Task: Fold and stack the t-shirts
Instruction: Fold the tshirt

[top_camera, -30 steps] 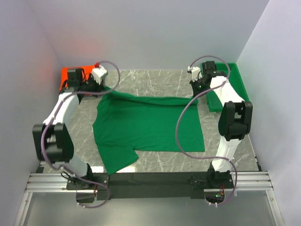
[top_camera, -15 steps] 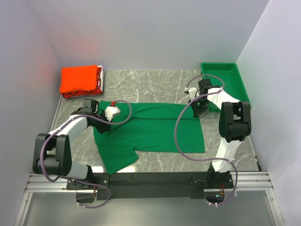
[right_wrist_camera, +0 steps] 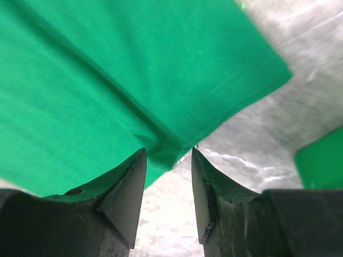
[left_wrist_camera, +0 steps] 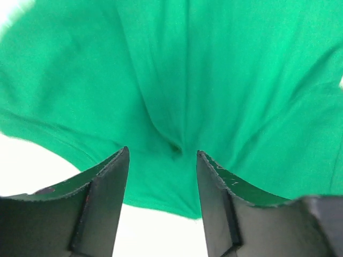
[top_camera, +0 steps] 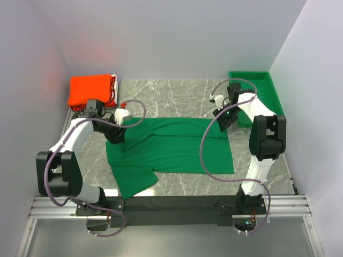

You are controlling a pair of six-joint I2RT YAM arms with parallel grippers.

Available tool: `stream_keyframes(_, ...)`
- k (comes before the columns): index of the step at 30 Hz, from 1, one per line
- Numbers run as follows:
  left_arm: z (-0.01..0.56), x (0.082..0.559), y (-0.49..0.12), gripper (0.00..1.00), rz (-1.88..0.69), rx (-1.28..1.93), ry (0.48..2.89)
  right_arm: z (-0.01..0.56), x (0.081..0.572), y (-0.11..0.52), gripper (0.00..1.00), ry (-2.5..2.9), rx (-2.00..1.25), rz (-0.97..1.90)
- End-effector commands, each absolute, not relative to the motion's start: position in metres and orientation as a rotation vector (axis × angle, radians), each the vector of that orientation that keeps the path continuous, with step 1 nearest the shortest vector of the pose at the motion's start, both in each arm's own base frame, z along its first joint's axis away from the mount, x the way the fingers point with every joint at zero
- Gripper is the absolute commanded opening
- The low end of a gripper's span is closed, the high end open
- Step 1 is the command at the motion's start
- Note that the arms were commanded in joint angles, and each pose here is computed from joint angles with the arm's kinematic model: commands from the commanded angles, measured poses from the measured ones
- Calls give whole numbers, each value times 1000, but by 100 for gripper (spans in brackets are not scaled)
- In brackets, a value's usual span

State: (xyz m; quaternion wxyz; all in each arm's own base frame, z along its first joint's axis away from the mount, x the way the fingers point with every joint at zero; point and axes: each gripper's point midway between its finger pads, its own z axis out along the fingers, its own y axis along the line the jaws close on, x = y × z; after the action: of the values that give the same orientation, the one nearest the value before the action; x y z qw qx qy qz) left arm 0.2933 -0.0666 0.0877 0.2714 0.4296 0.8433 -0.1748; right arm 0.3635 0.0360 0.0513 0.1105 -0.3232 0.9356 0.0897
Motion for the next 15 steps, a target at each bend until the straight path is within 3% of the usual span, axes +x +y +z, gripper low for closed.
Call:
stream_keyframes(1,124,308,-89,60,-589,1142,2149,105,377,52,47,2644,-974,346)
stream_keyframes(3,121,322,-103,60,-654,1074,2194,107,384,59,46,2657,-903,386)
stream_keyframes(10,95,369,-135,62,-802,892,2296,87,427,67,28,2733,-661,405)
stream_keyframes(15,76,386,-145,63,-842,866,2338,77,435,69,25,2741,-660,365)
